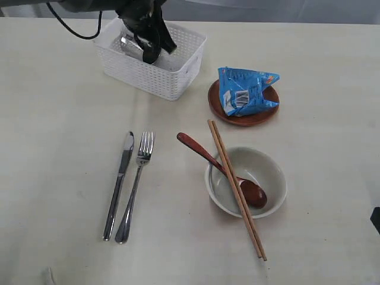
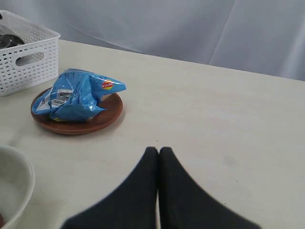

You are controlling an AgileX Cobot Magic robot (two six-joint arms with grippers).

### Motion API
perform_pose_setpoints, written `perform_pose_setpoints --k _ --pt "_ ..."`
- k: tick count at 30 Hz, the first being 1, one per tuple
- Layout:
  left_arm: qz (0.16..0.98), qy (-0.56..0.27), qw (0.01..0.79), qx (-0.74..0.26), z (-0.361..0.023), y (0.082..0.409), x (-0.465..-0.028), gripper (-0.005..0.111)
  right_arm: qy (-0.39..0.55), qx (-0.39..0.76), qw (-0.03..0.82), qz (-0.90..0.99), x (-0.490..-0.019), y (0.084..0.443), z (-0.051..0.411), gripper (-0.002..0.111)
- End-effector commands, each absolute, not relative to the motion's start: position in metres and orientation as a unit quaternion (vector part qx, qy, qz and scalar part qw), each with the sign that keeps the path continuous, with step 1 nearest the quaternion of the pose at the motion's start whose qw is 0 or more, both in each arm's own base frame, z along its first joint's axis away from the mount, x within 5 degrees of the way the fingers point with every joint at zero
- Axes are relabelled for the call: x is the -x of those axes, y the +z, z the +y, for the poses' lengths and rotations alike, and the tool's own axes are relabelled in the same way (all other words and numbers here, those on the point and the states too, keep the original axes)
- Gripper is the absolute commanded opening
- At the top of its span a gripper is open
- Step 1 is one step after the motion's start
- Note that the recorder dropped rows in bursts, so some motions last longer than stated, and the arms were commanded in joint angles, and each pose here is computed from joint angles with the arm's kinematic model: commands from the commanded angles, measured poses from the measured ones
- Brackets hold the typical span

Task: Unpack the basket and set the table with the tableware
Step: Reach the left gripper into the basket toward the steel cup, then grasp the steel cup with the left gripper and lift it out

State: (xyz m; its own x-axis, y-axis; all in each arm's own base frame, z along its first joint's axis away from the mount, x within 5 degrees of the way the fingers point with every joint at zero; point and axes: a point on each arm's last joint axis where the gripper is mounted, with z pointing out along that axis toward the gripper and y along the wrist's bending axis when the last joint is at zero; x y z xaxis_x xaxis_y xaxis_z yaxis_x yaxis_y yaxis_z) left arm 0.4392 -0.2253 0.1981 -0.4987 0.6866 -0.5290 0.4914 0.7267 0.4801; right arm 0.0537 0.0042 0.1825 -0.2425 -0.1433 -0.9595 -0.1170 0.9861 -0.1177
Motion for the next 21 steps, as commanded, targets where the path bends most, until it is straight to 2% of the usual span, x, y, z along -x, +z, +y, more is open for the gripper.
perform_pose_setpoints --k 1,2,5,6,8,10,13,16,21 --pt "0.859 0.12 0.376 -0.325 -0.224 0.211 -0.438 0.004 -0.012 0.078 0.612 0.787 -0.053 0.182 0.004 0.0" --pt "0.865 0.109 0.373 -0.317 -0.224 0.208 -0.438 0.013 -0.012 0.078 0.612 0.787 -0.053 0.182 0.004 0.0" --pt "0.888 0.058 0.368 -0.269 -0.22 0.205 -0.441 0.077 -0.012 0.078 0.612 0.787 -0.053 0.182 0.004 0.0" --pt "0.898 0.042 0.365 -0.244 -0.217 0.206 -0.443 0.08 -0.012 0.078 0.612 0.787 -0.053 0.182 0.004 0.0" --pt "0.911 0.009 0.357 -0.204 -0.211 0.206 -0.447 0.074 -0.012 0.078 0.612 0.787 -0.053 0.182 0.004 0.0" --pt "0.917 -0.018 0.353 -0.187 -0.205 0.206 -0.453 0.07 -0.012 0.078 0.612 0.787 -0.053 0.182 0.004 0.0" --pt "0.922 -0.064 0.336 -0.183 -0.202 0.203 -0.459 0.072 -0.012 0.078 0.612 0.787 -0.053 0.182 0.004 0.0" --pt "0.925 -0.069 0.324 -0.188 -0.2 0.195 -0.466 0.075 -0.012 0.078 0.612 0.787 -0.053 0.182 0.004 0.0" --pt "0.922 -0.027 0.328 -0.204 -0.197 0.183 -0.473 0.075 -0.012 0.078 0.612 0.787 -0.053 0.182 0.004 0.0"
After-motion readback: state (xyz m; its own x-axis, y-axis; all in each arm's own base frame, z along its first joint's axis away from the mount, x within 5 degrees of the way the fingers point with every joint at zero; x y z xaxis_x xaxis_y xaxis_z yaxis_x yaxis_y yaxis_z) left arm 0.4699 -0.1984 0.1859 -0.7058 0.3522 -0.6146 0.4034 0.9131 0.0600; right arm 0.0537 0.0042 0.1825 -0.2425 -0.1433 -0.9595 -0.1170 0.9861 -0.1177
